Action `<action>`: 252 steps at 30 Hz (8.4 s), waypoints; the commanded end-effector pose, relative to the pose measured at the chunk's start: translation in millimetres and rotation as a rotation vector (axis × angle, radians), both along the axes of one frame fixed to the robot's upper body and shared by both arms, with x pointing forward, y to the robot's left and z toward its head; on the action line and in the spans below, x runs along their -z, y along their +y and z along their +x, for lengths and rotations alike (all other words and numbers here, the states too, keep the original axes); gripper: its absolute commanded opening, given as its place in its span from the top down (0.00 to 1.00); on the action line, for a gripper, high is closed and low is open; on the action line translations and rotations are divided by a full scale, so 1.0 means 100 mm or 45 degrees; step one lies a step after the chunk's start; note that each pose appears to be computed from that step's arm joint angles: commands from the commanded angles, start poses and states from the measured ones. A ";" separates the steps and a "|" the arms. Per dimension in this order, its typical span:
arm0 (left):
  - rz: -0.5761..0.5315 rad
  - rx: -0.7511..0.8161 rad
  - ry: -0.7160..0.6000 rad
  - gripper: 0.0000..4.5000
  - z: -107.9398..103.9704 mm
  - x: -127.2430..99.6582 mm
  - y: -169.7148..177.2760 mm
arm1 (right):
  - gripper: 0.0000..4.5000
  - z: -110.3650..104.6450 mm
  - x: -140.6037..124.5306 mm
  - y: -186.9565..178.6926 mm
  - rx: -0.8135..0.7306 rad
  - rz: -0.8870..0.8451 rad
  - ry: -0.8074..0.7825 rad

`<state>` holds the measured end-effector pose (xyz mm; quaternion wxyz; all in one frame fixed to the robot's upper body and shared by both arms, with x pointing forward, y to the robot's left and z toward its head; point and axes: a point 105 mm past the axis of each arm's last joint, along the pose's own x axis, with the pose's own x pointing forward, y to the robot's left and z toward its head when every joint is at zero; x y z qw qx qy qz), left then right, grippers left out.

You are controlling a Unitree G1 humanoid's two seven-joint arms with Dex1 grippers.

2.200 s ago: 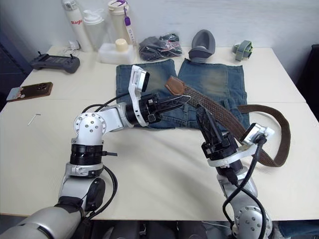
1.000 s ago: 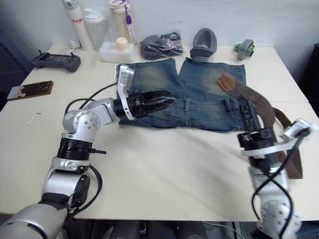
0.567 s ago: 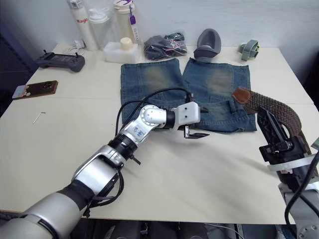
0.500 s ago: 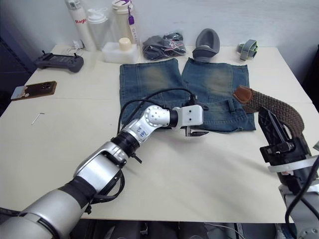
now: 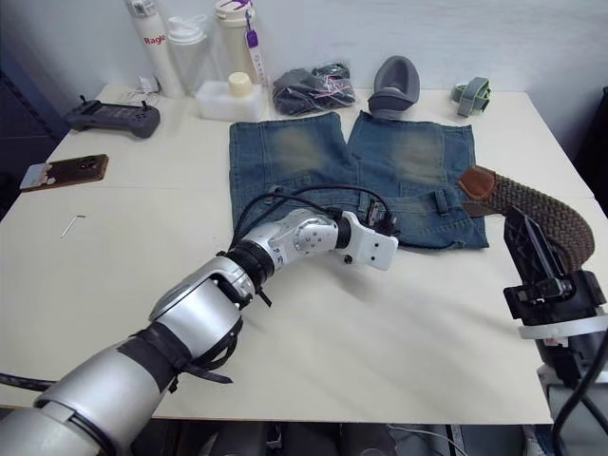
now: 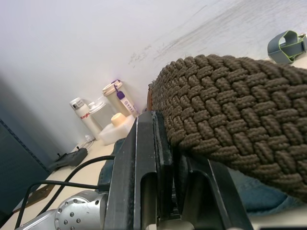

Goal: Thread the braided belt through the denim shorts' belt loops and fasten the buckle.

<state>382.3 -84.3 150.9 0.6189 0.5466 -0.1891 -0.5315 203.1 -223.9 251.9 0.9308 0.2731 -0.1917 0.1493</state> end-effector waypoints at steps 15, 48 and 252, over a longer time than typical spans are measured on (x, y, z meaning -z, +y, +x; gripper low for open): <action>0.115 0.351 0.776 0.99 -0.96 0.20 1.05 | 1.00 0.05 0.30 0.07 -0.183 -0.439 0.487; -0.337 -0.053 1.139 0.08 -0.81 -0.56 1.51 | 1.00 0.23 1.04 0.53 -0.433 0.032 0.889; -0.466 -0.306 1.014 0.00 -0.64 -0.50 2.01 | 0.99 0.51 1.05 -0.32 -0.628 -2.222 0.348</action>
